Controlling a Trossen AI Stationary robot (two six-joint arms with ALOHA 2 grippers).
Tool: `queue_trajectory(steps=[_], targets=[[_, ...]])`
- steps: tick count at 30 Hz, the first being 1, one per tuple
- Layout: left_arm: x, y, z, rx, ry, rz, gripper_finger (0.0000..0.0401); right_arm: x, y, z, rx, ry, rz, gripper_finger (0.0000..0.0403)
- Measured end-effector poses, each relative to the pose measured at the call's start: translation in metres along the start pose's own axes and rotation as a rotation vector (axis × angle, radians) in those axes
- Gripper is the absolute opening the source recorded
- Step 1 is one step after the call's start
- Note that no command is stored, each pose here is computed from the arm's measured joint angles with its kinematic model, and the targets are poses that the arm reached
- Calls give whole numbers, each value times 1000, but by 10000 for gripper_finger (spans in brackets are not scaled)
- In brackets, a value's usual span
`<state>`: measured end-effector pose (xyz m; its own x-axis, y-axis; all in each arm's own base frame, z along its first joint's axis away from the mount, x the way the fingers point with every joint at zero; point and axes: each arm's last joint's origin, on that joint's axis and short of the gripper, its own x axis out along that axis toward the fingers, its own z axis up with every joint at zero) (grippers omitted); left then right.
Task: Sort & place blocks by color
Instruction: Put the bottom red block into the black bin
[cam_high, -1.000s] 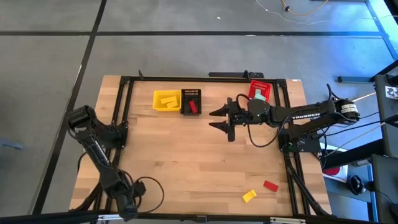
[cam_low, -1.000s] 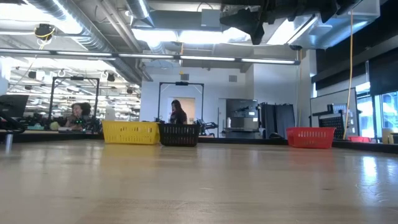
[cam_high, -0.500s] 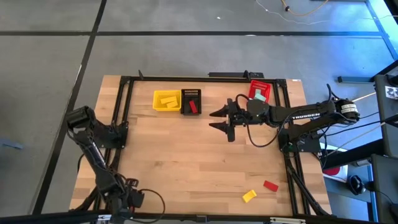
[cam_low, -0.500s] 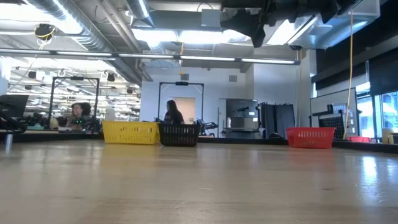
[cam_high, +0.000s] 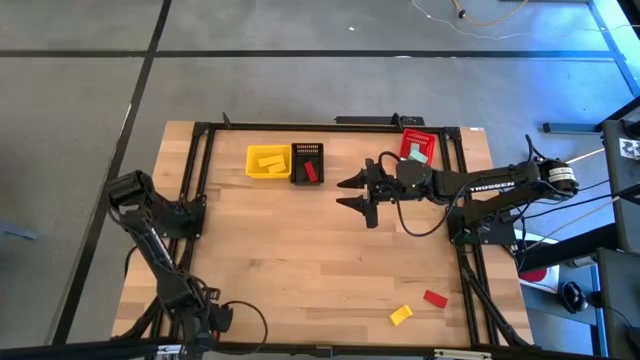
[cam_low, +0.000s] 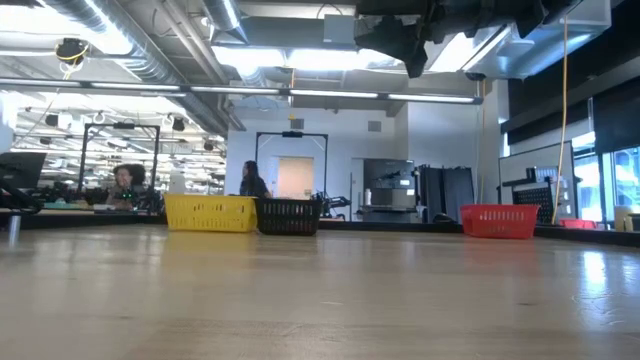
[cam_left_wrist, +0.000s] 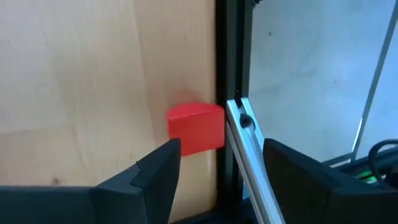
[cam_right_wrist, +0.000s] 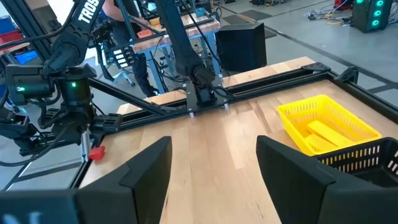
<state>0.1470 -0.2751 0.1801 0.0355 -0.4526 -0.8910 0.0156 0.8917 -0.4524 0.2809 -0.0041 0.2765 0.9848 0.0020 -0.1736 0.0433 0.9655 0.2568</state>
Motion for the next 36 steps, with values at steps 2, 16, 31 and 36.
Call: queue_trajectory(steps=[2,16,31,36], targets=[[-1,1,3,-2,-14,1,226,0,0,0,0,1,0,236],[-2,6,11,25,-27,8,224,0,0,-1,0,6,-1,236],[0,16,9,81,-2,77,303,0,0,-1,1,7,-1,236],[0,16,9,64,-6,77,340,0,0,-1,1,7,-1,236]])
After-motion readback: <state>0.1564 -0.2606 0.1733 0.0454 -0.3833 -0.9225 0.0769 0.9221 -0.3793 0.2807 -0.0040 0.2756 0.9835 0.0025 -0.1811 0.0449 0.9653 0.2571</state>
